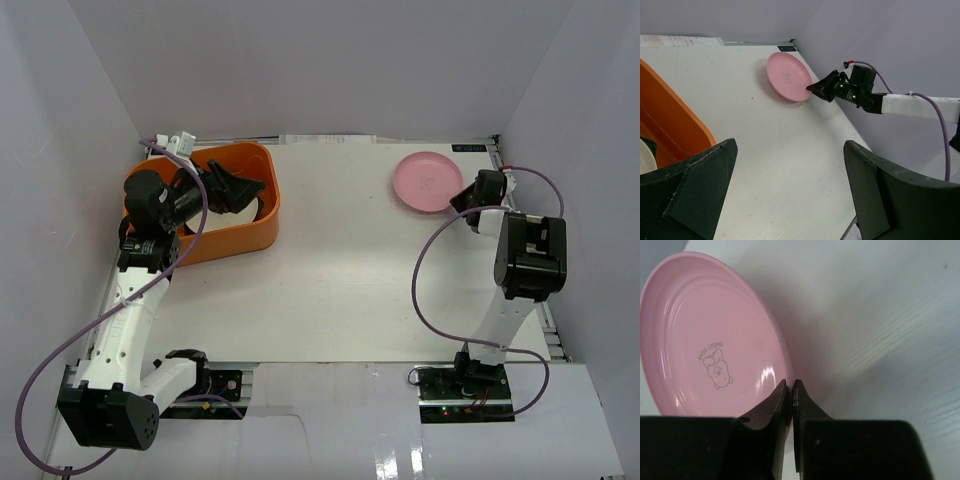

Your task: Place the plates into the plastic bin on the countertop

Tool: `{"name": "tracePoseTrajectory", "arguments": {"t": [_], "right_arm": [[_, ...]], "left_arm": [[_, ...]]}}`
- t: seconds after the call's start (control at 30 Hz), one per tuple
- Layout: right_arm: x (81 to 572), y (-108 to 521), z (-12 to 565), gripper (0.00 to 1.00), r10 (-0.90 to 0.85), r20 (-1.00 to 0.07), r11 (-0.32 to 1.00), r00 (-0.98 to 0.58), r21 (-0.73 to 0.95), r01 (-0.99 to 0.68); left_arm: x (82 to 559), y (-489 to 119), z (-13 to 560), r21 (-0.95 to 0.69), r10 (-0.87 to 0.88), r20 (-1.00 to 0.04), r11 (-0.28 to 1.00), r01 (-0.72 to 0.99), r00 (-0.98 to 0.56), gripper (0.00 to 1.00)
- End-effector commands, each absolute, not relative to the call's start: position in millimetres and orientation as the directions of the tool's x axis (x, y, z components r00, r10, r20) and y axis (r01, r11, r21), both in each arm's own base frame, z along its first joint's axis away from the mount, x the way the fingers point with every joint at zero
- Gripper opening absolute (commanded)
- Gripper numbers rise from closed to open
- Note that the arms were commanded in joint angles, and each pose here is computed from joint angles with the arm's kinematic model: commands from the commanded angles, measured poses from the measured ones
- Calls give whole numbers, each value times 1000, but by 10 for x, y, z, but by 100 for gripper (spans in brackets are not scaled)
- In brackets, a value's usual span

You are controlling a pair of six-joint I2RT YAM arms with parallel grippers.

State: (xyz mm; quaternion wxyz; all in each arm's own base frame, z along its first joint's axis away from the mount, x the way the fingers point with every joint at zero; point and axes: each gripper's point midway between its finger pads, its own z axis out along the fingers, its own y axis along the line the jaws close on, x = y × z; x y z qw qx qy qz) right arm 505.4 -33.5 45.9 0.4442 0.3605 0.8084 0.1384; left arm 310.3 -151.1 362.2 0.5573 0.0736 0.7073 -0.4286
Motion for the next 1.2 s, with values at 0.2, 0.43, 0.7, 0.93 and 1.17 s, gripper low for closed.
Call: {"name": "tracePoseTrajectory", "arguments": {"t": [0.2, 0.43, 0.7, 0.93, 1.17], "right_arm": [[5222, 1434, 2947, 8, 524, -836, 815, -163, 547, -189], [4990, 3364, 3137, 8, 425, -867, 746, -260, 498, -442], [4716, 4973, 3058, 8, 264, -919, 691, -292, 391, -607], [4594, 5396, 2567, 8, 226, -921, 705, -316, 379, -600], [4503, 5474, 2646, 57, 239, -921, 687, -307, 384, -617]], "left_arm": [[2729, -1667, 3985, -405, -342, -904, 501, 765, -255, 98], [2581, -1683, 4102, -357, -332, -919, 482, 800, -211, 98], [2576, -1670, 4112, -346, -332, -923, 493, 799, -194, 98], [2633, -1644, 4086, -361, -338, -919, 513, 779, -203, 98], [2717, -1562, 4062, -367, -350, -917, 548, 752, -192, 98]]}}
